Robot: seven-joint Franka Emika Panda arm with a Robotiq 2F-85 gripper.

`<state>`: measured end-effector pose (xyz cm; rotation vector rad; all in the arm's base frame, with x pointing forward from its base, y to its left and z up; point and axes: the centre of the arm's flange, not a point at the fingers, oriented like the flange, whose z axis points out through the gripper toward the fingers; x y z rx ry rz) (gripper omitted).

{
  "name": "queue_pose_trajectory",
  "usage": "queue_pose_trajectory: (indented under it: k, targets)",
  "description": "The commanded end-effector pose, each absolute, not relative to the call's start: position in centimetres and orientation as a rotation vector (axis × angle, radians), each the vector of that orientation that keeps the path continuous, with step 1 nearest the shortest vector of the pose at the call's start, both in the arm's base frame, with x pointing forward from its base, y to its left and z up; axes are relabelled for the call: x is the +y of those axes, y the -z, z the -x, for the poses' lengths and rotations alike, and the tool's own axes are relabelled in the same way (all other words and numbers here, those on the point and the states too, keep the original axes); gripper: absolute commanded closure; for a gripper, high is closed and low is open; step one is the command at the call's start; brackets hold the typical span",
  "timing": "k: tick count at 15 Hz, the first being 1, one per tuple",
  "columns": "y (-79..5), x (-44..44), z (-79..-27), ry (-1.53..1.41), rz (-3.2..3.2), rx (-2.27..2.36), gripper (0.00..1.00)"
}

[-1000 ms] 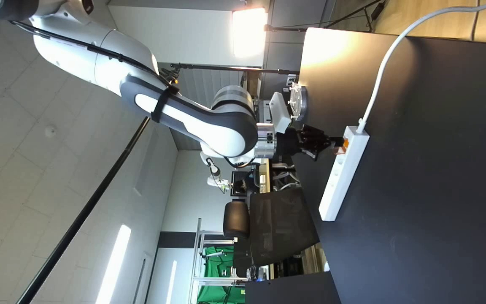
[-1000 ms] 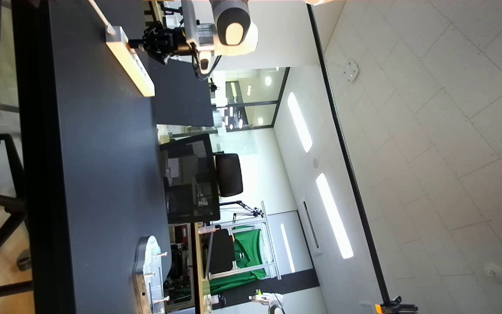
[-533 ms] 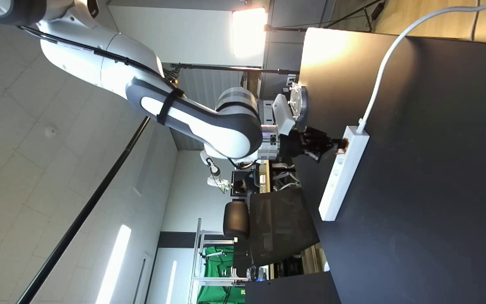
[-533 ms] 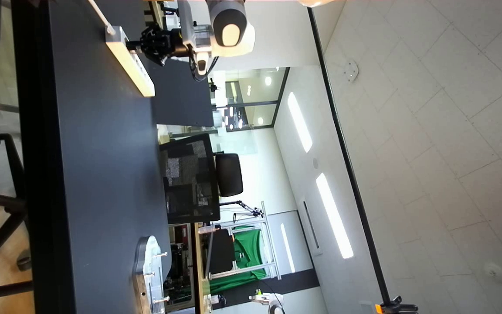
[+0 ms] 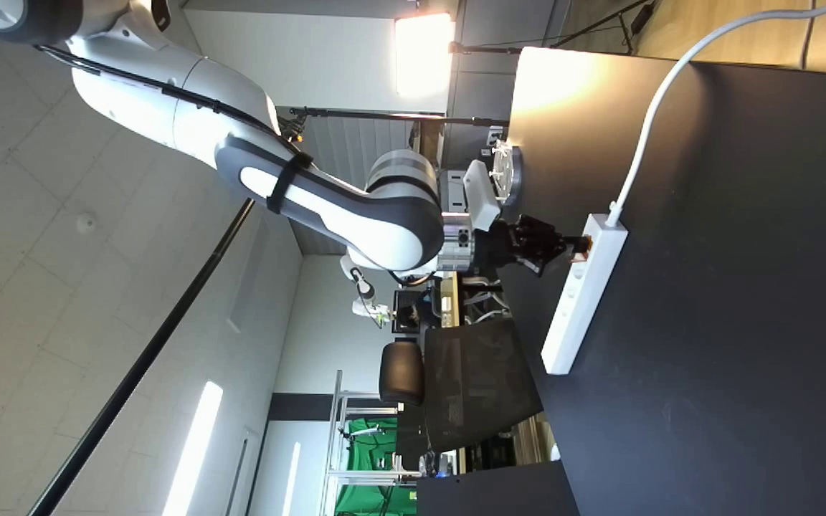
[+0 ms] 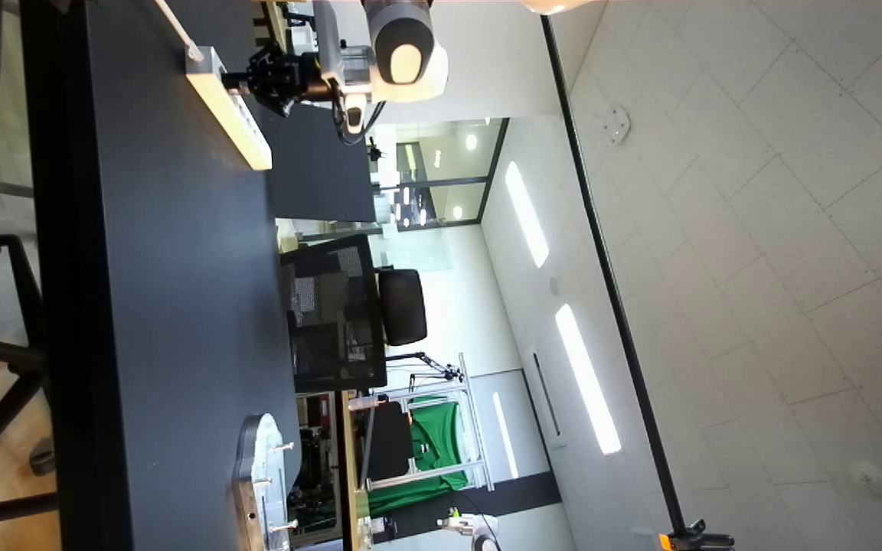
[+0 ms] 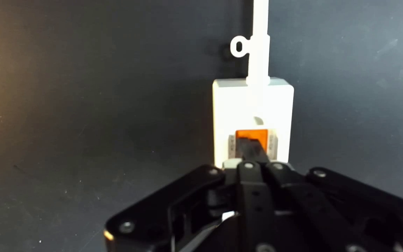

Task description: Press the switch on the adapter

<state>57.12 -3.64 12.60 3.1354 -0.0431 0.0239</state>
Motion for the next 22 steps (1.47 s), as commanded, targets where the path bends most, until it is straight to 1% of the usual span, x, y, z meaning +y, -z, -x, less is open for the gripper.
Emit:
queue_pose_trajectory:
  k: [1,6,9,13,17,18,19,21,22]
  targets:
    - [-9.7,-4.9,-58.4,0.016,-3.195,-0.127,1.0]
    - [-6.7,-6.1,-58.4,0.034,-3.259,-0.214,1.0]
    - [-7.1,-6.0,-58.6,0.031,-3.273,-0.226,1.0]
    - [-11.5,-6.3,-59.5,-0.043,-3.311,-0.219,1.0]
    - [-17.0,-6.2,-59.8,-0.073,-3.349,-0.092,1.0]
    - [-17.8,-6.1,-59.7,-0.051,-3.351,-0.054,0.74]
    - [-18.5,-5.9,-59.6,-0.034,-3.342,-0.017,0.73]
    - [-19.4,-5.8,-59.6,0.002,-3.334,0.02,0.6]
    - [-19.7,-5.8,-59.6,0.027,-3.334,0.034,0.53]
